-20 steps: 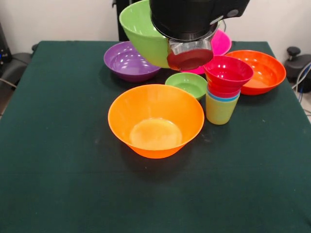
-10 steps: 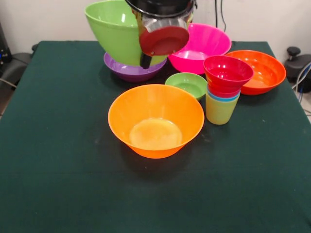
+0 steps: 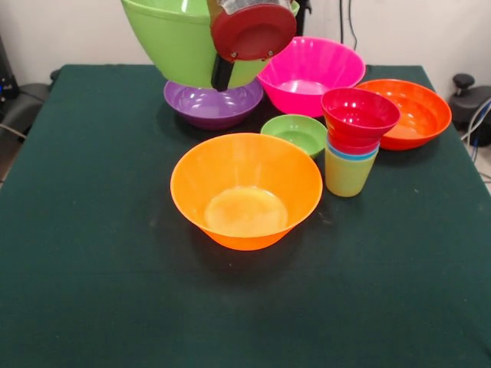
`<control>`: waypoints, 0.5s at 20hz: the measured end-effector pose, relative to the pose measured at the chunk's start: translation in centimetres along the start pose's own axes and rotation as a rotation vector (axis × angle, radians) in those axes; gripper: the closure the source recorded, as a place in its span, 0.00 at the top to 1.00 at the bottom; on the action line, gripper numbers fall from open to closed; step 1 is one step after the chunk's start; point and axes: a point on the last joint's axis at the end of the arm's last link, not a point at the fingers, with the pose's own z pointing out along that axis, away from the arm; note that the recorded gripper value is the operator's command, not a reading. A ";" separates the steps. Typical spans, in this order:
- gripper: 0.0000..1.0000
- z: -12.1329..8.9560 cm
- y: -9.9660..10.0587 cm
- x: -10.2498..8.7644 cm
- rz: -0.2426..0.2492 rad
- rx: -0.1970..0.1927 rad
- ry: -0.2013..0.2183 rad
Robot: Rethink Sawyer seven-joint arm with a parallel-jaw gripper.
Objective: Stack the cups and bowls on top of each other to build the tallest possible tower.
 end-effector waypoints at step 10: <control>0.00 0.0 1.2 1.8 -0.028 0.023 0.033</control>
